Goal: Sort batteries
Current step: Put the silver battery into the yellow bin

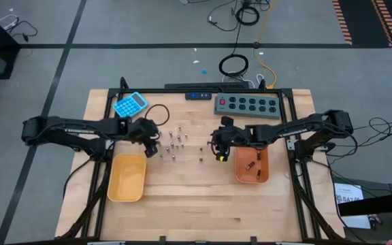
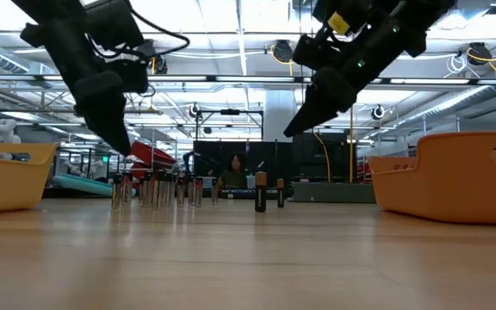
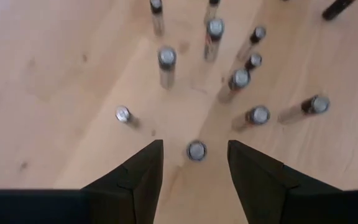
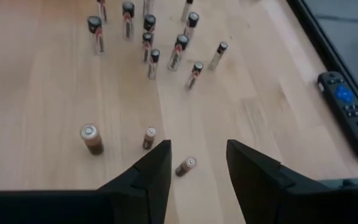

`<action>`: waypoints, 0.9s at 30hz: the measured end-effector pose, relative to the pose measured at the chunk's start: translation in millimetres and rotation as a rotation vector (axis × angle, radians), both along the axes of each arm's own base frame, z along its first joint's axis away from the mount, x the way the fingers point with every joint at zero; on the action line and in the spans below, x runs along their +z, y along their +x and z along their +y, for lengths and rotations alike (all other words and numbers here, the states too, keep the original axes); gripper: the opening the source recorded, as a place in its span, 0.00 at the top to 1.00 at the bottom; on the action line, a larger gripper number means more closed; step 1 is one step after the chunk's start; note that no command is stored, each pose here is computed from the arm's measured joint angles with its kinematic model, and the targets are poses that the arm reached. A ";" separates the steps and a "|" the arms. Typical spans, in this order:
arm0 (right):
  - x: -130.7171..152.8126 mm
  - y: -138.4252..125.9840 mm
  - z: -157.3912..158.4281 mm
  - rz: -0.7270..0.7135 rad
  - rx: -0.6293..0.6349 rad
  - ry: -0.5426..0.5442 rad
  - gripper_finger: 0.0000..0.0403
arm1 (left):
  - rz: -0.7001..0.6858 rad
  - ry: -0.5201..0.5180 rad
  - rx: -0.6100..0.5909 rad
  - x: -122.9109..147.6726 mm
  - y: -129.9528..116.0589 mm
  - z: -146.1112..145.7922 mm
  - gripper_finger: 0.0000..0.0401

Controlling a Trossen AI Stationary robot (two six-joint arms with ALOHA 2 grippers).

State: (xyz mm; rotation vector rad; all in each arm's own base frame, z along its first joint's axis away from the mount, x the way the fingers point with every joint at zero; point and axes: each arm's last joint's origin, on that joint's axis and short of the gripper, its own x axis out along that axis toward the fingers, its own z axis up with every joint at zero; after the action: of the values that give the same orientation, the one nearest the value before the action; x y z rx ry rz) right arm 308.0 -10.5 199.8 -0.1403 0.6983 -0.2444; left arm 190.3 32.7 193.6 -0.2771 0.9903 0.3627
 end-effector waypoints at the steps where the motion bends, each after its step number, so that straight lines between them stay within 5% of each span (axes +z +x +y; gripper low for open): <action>1: -2.2 -0.6 0.1 -0.015 0.007 -0.007 0.64 | 0.019 -0.005 -0.021 -2.3 0.5 -0.7 0.53; 11: -18.5 -8.4 -2.0 -0.077 0.026 -0.039 0.64 | 0.075 0.002 -0.161 -9.2 3.3 -5.4 0.53; 27: -16.1 -6.8 -1.9 -0.108 0.047 -0.068 0.66 | 0.170 0.015 -0.140 -38.5 22.6 -1.0 0.53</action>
State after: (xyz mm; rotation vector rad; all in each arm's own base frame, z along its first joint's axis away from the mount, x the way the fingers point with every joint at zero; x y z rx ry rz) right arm 301.2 -12.3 183.7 -0.2073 0.5793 -0.2288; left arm 212.9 31.7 155.0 -0.1635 1.1670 0.2693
